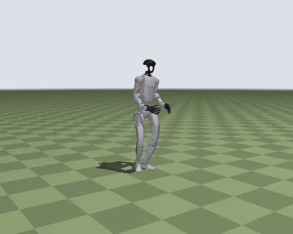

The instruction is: Walk run

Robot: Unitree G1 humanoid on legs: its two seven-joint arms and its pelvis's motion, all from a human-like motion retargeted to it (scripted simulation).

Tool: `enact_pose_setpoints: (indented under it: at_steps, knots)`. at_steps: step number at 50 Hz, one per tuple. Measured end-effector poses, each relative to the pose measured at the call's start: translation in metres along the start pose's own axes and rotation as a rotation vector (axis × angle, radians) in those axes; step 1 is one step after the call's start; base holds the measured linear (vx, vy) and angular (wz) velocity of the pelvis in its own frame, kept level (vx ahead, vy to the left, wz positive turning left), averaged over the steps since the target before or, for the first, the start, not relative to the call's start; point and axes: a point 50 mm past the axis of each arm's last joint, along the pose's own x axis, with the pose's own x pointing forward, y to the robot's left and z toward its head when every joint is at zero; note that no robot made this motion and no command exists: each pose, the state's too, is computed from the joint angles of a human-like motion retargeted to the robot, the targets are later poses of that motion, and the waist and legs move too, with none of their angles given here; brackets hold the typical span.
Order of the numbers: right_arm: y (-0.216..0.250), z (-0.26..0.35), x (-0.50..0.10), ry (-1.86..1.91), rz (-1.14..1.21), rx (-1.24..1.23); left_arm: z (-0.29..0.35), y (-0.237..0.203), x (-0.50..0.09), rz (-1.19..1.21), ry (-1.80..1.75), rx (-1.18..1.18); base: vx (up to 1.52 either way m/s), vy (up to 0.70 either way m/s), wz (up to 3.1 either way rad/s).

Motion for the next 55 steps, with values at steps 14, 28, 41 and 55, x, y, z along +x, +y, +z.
enact_pose_setpoints:
  at_steps: [14,28,41,55]
  knots:
    - [-0.040,0.000,0.014,0.088,-0.001,-0.043,0.044,0.028,0.018,-0.255,-0.133,0.270,0.58,-0.27,0.34]
    - [-0.048,0.012,0.001,0.028,0.008,-0.032,-0.009,-0.030,-0.015,-0.045,0.027,-0.111,0.31,-0.05,-0.33]
    - [0.010,-0.030,-0.014,0.077,-0.082,0.165,0.001,-0.033,0.015,-0.136,-0.012,-0.036,0.17,-0.03,0.04]
    - [-0.009,0.003,0.022,-0.022,0.001,0.095,0.006,-0.029,0.016,-0.098,0.000,0.126,-0.04,0.04,-0.31]
